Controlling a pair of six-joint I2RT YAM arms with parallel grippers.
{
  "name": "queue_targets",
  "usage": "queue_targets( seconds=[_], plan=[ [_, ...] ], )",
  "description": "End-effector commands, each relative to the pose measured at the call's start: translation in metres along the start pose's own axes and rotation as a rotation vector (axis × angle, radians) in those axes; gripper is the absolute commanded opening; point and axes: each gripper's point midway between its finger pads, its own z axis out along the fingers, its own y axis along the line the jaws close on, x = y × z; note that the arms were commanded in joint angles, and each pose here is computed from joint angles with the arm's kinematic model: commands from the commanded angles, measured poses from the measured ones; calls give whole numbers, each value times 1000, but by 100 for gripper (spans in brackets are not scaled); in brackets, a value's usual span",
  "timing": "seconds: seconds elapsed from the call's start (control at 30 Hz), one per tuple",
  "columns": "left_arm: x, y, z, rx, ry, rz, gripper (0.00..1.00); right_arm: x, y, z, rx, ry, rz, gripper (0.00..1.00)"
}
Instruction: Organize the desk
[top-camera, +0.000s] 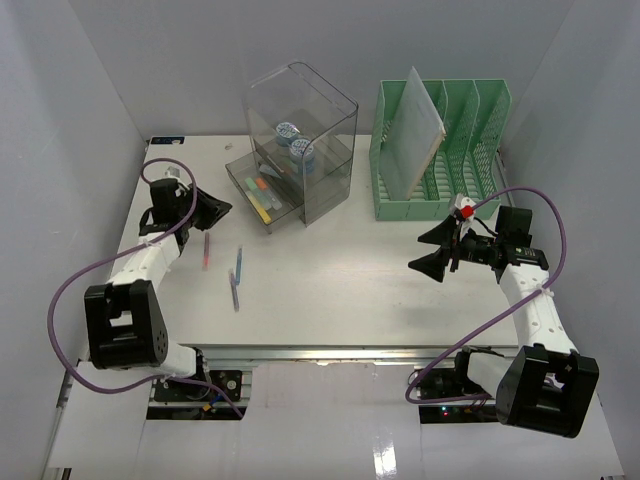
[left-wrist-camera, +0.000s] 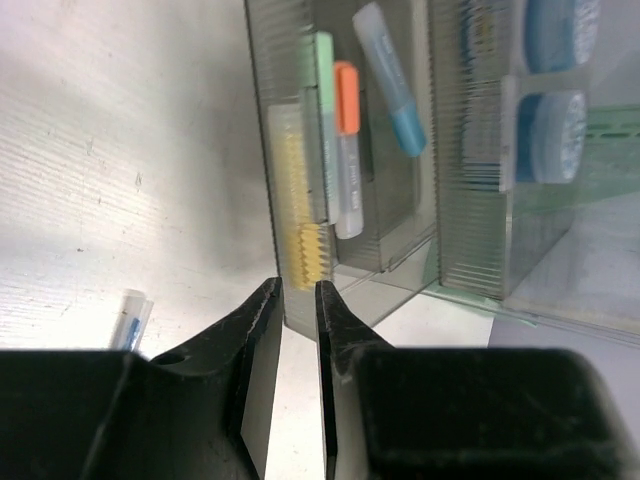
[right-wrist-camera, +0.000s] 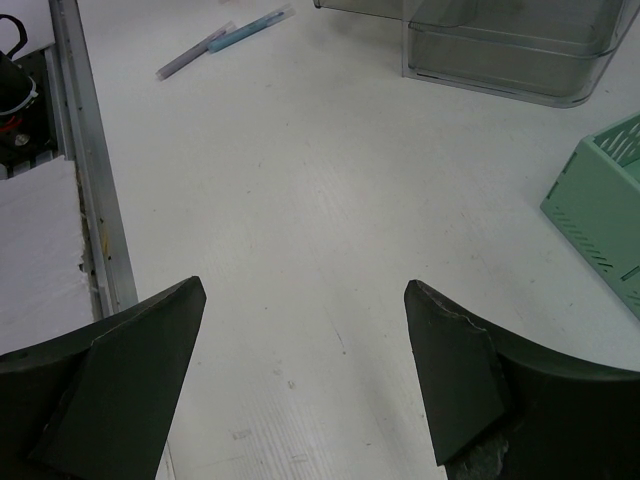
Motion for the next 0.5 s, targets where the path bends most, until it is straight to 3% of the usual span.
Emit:
queue_targets(
  seconds=[0.0,0.47],
  plan=[
    [-6,-14,8,59,21,17,30,-2,3,0,-20,-14,-5,87],
    [-9,5,74,4,139,-8,27,-1,3,0,-20,-13,3,87]
  ],
)
